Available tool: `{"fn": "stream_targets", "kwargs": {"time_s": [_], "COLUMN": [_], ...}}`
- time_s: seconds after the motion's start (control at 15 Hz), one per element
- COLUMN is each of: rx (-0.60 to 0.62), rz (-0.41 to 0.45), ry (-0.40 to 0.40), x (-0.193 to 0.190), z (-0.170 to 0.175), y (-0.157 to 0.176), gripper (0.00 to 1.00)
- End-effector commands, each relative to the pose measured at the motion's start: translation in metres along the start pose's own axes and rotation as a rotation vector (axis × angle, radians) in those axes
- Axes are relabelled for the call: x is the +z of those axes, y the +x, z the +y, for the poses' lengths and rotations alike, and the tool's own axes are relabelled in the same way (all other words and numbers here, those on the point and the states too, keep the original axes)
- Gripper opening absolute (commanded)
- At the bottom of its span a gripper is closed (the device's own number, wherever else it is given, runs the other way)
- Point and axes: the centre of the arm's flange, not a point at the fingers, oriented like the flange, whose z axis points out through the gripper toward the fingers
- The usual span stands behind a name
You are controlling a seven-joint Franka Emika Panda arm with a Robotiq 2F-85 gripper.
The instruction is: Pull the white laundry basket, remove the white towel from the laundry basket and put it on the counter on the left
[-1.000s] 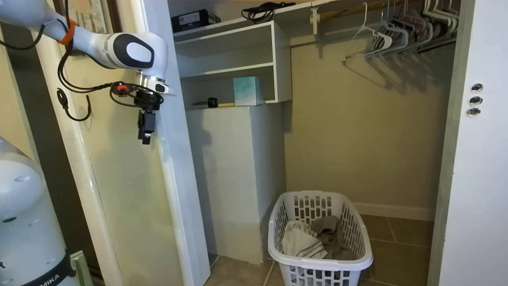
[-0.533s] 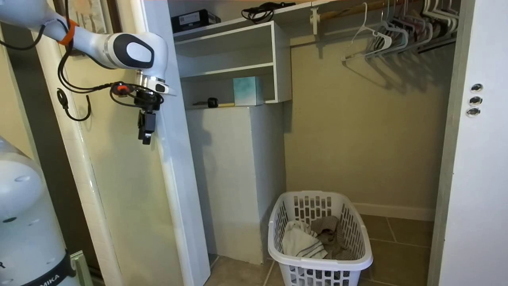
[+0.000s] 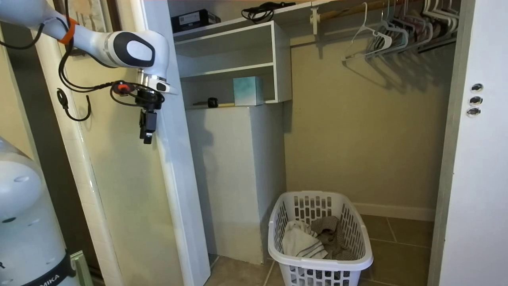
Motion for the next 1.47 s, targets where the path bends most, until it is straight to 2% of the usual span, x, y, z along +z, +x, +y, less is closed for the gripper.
{"fn": "stream_targets", "kwargs": {"time_s": [0.0,0.13,0.27,0.33,0.53,0.73,0.87,1.0,1.13,1.2,1.33,1.4], "rx": [0.045,0.081,0.130,0.174,0.188,0.144,0.153,0.222,0.296,0.332,0.436,0.354], "rz": [0.012,-0.008,-0.006,0.017,0.185,0.325,0.407,0.448,0.457,0.445,0.400,0.430], "ry": [0.025,0.013,-0.034,-0.086,-0.180,-0.223,-0.210,-0.171,-0.116,-0.071,-0.034,-0.079], "x": [-0.012,-0.015,-0.011,-0.005,0.021,0.052,0.064,0.072,0.089,0.101,0.130,0.108], "z": [0.056,0.089,0.126,0.147,0.192,0.210,0.218,0.227,0.239,0.246,0.264,0.253], "y": [-0.022,-0.031,-0.036,-0.032,-0.002,0.050,0.080,0.103,0.129,0.142,0.166,0.114], "gripper": [1.00,1.00,1.00,1.00,1.00,1.00,1.00,1.00,1.00,1.00,1.00,1.00]}}
